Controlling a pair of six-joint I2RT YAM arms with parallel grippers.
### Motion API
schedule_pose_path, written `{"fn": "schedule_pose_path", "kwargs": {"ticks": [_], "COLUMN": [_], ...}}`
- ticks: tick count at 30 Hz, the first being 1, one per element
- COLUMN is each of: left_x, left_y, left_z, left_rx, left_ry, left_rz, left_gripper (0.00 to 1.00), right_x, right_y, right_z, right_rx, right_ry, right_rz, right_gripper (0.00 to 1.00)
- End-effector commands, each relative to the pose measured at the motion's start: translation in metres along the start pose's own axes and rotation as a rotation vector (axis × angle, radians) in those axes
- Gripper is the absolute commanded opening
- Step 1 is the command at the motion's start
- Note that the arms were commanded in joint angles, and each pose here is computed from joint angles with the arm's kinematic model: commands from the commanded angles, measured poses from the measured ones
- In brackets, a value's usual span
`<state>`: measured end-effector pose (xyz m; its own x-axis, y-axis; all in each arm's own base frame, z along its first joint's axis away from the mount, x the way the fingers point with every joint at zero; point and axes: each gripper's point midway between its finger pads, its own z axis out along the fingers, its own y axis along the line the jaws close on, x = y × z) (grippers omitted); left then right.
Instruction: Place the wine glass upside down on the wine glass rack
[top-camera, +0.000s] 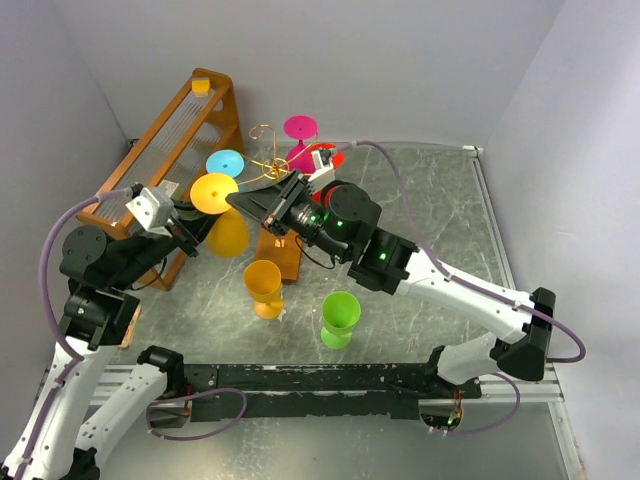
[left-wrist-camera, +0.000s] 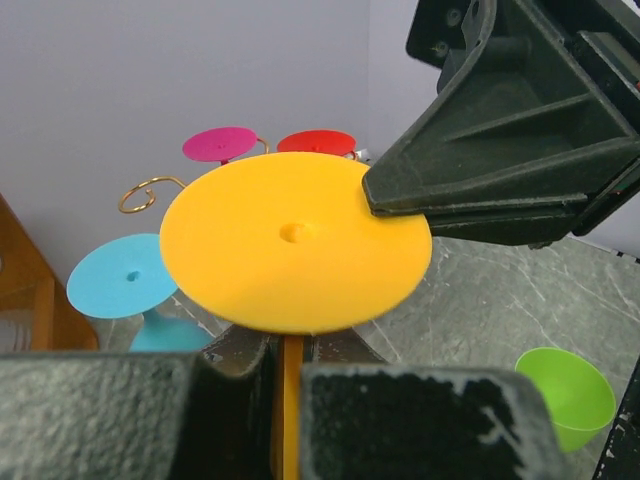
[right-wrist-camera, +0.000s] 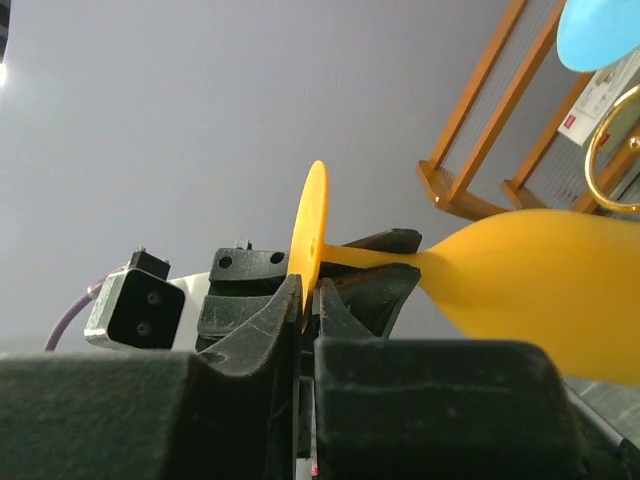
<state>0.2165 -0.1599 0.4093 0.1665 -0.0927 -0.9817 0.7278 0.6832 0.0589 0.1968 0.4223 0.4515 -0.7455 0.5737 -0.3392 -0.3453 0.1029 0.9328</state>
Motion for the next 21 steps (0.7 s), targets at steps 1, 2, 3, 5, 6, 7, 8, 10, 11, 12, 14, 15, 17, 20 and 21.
{"fn": "schedule_pose_path", "kwargs": {"ticks": [1,2,3,5,6,7,8,10,11,12,14,15,17,20,21], "left_x": [-0.004,-0.005,-0.006,-0.003,-0.001,0.002,0.006,0.010,0.011,0.013,0.017,0.019,0.022,0.017,0.013], "left_y": [0.006,0.012,0.016,0.021,0.020,0.018,0.016,0.010,0.007,0.005,0.003,0.003,0.003,0.001,0.001], "left_z": [-0.003,-0.004,-0.005,-0.008,-0.008,-0.009,-0.010,-0.014,-0.018,-0.021,-0.028,-0.030,-0.036,-0.037,-0.038], "left_rx": [-0.047,-0.090,-0.125,-0.167,-0.171,-0.166,-0.161,-0.149,-0.146,-0.150,-0.163,-0.175,-0.201,-0.220,-0.224], "left_ry": [-0.019,-0.019,-0.016,0.003,0.021,0.041,0.064,0.097,0.107,0.116,0.134,0.143,0.153,0.131,0.122], "left_rz": [-0.021,-0.054,-0.084,-0.132,-0.151,-0.169,-0.187,-0.219,-0.232,-0.248,-0.270,-0.283,-0.314,-0.383,-0.402], "left_gripper": [0.09,0.12,0.16,0.28,0.33,0.39,0.43,0.51,0.54,0.57,0.62,0.63,0.64,0.66,0.67], "right_x": [0.003,0.002,0.001,-0.001,-0.001,-0.001,-0.001,-0.003,-0.004,-0.008,-0.016,-0.020,-0.026,-0.031,-0.032], "right_y": [-0.005,-0.008,-0.008,-0.011,-0.011,-0.013,-0.016,-0.020,-0.022,-0.023,-0.024,-0.023,-0.023,-0.029,-0.032], "right_z": [0.000,0.000,-0.001,-0.003,-0.004,-0.005,-0.007,-0.010,-0.012,-0.015,-0.020,-0.023,-0.030,-0.038,-0.040], "right_rx": [0.007,0.021,0.029,0.037,0.034,0.039,0.046,0.058,0.061,0.066,0.075,0.074,0.087,0.115,0.130], "right_ry": [-0.001,-0.005,-0.010,-0.018,-0.022,-0.026,-0.031,-0.044,-0.053,-0.072,-0.106,-0.123,-0.150,-0.173,-0.181], "right_rz": [0.070,0.070,0.071,0.079,0.088,0.100,0.112,0.133,0.142,0.145,0.145,0.145,0.150,0.164,0.169], "right_gripper": [0.00,0.00,0.00,0.00,0.00,0.00,0.00,0.00,0.00,0.00,0.00,0.00,0.00,0.00,0.00]}}
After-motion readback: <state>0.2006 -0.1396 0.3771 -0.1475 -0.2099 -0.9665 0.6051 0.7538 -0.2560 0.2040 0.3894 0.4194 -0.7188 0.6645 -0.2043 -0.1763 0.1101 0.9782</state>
